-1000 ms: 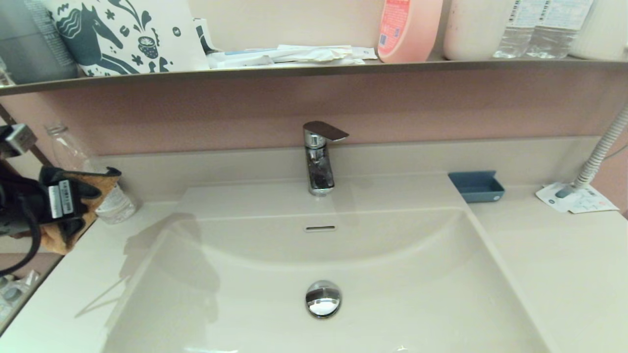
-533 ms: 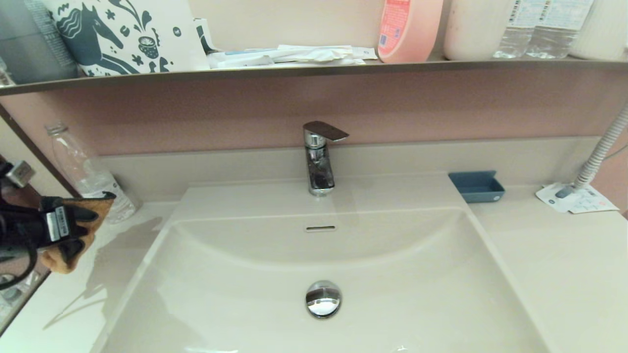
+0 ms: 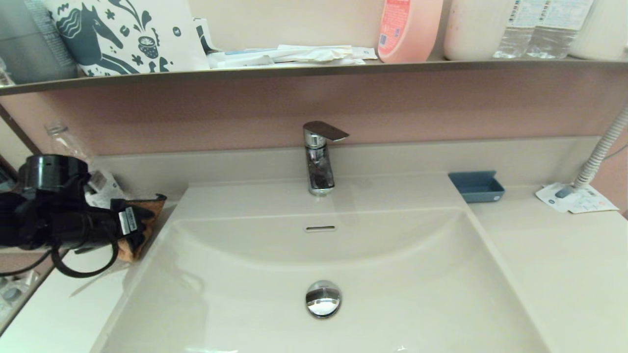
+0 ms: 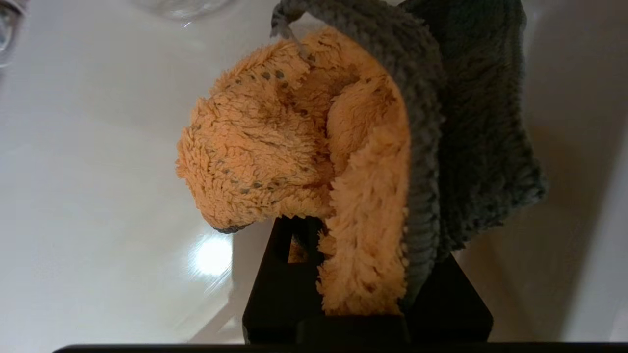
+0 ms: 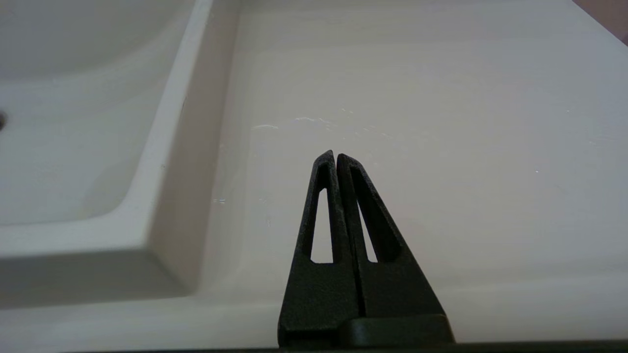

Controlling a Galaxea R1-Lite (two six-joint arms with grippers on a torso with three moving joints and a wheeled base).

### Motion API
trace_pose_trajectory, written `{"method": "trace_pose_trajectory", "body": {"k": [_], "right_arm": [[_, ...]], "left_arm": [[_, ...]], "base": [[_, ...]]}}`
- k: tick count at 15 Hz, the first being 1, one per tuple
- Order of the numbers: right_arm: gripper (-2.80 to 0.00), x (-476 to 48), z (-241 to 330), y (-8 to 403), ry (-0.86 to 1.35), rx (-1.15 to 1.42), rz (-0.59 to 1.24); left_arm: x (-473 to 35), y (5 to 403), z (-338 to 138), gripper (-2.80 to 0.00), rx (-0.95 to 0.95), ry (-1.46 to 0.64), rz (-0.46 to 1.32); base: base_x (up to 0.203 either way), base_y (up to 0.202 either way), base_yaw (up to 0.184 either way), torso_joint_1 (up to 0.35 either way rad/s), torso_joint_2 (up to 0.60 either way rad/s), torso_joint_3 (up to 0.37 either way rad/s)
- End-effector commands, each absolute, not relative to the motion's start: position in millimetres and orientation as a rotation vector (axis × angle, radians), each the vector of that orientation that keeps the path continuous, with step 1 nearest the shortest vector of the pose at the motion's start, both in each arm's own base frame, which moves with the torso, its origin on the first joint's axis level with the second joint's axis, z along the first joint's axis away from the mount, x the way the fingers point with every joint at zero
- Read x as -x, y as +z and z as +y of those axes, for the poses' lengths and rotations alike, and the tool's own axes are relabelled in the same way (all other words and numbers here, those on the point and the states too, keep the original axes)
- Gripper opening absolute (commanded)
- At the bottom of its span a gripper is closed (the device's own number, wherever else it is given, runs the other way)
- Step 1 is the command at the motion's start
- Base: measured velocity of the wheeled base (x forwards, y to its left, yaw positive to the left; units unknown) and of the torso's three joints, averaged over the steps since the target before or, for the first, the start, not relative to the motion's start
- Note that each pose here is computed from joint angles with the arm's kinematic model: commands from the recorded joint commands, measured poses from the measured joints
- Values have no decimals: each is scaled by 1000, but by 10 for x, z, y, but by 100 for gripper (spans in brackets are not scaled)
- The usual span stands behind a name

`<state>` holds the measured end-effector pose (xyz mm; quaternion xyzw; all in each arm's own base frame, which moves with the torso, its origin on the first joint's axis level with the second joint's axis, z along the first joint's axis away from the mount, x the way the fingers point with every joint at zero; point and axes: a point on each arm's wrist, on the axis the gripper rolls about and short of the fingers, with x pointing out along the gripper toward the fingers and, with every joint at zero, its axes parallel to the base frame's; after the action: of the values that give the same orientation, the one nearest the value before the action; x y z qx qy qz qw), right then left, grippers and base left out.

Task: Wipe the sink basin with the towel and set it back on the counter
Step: Wipe the sink

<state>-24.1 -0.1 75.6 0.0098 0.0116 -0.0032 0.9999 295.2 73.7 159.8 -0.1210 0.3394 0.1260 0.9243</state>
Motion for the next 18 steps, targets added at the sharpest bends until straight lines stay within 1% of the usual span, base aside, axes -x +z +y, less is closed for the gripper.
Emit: {"method": "trace_pose_trajectory", "body": {"k": [1,3,5,8,10,13,18], "right_arm": [[-280,240,-1,756,-6,-20,24],[-280,240,-1,756,-6,-20,24],[-280,240,-1,756,-6,-20,25],[-280,240,-1,756,-6,-20,24],[-280,240,-1,756,-6,-20,24],[-280,240,-1,756,-6,-20,24],[-280,240,-1,756,-6,-20,24]], "left_arm": [[-3186,1502,690,-280,241,243,716],[-3337,1596,690,-280,229,240,673],[-3359,1602,624,-280,221,225,677],[-3301,1347,616,-280,225,231,769],[-3169,1252,663,-280,233,252,813],[-2887,1317,794,-280,215,292,823],[-2369,1366,949,-280,238,368,916]], "base": [[0,0,0,0,0,0],[0,0,0,0,0,0],[0,0,0,0,0,0],[0,0,0,0,0,0],[0,0,0,0,0,0],[0,0,0,0,0,0],[0,0,0,0,0,0]]}}
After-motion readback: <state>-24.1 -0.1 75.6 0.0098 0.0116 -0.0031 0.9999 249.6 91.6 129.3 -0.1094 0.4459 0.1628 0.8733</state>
